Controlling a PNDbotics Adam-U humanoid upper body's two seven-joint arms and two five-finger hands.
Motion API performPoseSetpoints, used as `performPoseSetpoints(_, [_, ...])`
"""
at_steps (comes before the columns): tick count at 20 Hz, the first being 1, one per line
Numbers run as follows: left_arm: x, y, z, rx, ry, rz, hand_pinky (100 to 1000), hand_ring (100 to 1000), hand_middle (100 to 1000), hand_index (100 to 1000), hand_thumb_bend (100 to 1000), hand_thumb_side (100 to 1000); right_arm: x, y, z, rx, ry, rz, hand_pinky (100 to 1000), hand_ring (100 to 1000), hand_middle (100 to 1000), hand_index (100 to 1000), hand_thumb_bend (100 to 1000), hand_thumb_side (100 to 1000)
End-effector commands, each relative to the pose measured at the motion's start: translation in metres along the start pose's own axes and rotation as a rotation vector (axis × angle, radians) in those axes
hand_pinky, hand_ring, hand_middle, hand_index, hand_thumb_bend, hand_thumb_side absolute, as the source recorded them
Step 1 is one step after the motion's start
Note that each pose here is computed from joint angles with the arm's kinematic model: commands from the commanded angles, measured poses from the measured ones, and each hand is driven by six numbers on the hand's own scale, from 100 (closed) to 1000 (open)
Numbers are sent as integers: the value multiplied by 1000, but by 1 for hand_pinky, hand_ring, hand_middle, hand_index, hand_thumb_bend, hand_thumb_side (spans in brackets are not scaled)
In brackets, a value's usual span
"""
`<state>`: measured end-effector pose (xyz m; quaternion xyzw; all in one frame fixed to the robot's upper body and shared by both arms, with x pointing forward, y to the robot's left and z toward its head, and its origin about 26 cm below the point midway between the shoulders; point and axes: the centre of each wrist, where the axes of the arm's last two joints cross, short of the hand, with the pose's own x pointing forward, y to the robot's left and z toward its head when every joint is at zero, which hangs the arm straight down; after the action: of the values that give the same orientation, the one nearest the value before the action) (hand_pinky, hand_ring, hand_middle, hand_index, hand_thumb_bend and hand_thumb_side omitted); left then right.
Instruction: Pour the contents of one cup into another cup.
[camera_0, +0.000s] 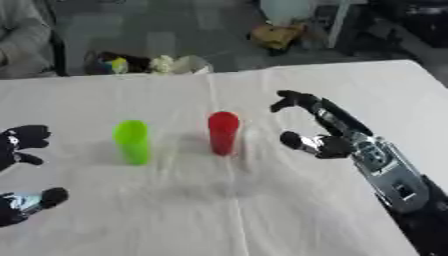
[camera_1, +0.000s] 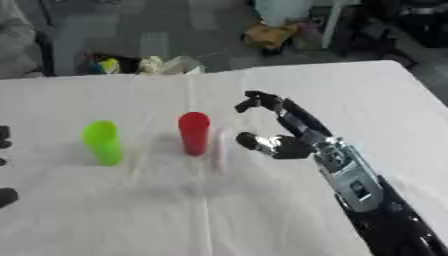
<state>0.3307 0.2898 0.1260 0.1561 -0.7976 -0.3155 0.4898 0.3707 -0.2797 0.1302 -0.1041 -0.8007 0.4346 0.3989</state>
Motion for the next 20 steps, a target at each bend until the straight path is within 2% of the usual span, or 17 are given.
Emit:
performPoseSetpoints(1, [7,5,-5,3,-30,-18,655,785,830,813,1000,640,0,-6,-5,2,-2,21,999,1000,726,814,582,841])
performPoseSetpoints(13, [12,5,-10,-6,-59,-12,655,784,829,813,1000,639,-28,3,-11,-16,90,34,996,1000,726,813,585,839])
performPoseSetpoints(20, [14,4,-12,-9,-69,-7,655,784,829,813,1000,640,-43,11,-20,-49,141,50,995,1000,732,817,606,799])
